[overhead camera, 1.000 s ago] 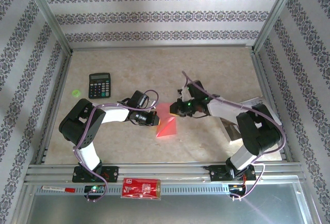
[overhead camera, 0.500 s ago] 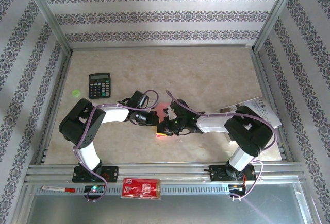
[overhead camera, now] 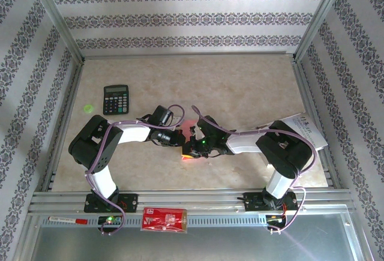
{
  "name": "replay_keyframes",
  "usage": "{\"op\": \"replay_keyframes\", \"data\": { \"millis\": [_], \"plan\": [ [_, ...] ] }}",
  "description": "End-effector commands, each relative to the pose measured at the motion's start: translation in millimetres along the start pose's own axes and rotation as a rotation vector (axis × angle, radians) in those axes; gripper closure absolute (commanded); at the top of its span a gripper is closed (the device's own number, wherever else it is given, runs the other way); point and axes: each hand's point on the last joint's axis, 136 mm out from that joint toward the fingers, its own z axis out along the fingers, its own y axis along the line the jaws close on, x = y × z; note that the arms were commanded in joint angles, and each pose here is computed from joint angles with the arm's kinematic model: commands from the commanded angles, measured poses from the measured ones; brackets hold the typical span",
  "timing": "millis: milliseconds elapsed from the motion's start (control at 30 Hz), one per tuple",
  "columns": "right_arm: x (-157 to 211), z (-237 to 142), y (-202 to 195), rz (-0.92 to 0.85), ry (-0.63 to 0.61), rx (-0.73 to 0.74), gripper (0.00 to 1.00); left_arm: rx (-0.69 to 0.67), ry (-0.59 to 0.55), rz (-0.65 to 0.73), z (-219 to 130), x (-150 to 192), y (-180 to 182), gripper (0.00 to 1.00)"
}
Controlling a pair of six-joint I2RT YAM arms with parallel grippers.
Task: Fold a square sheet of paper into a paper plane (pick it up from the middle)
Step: Fold the triangle a second time at the center of the table.
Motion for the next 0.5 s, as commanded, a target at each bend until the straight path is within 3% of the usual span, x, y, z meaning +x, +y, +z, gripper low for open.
{"op": "replay_keyframes", "data": {
  "millis": [0, 467],
  "plan": [
    [0.6, 4.6, -4.0, -0.011, -0.001, 0.018, 0.95, -0.175, 0.133, -0.091, 10.7, 47.0, 44.0, 1.0],
    [7.8, 8.6, -23.5, 0.007, 0.018, 0.057, 0.95, -0.178, 0.136, -0.089, 11.3, 47.4, 45.0, 1.0]
  ]
}}
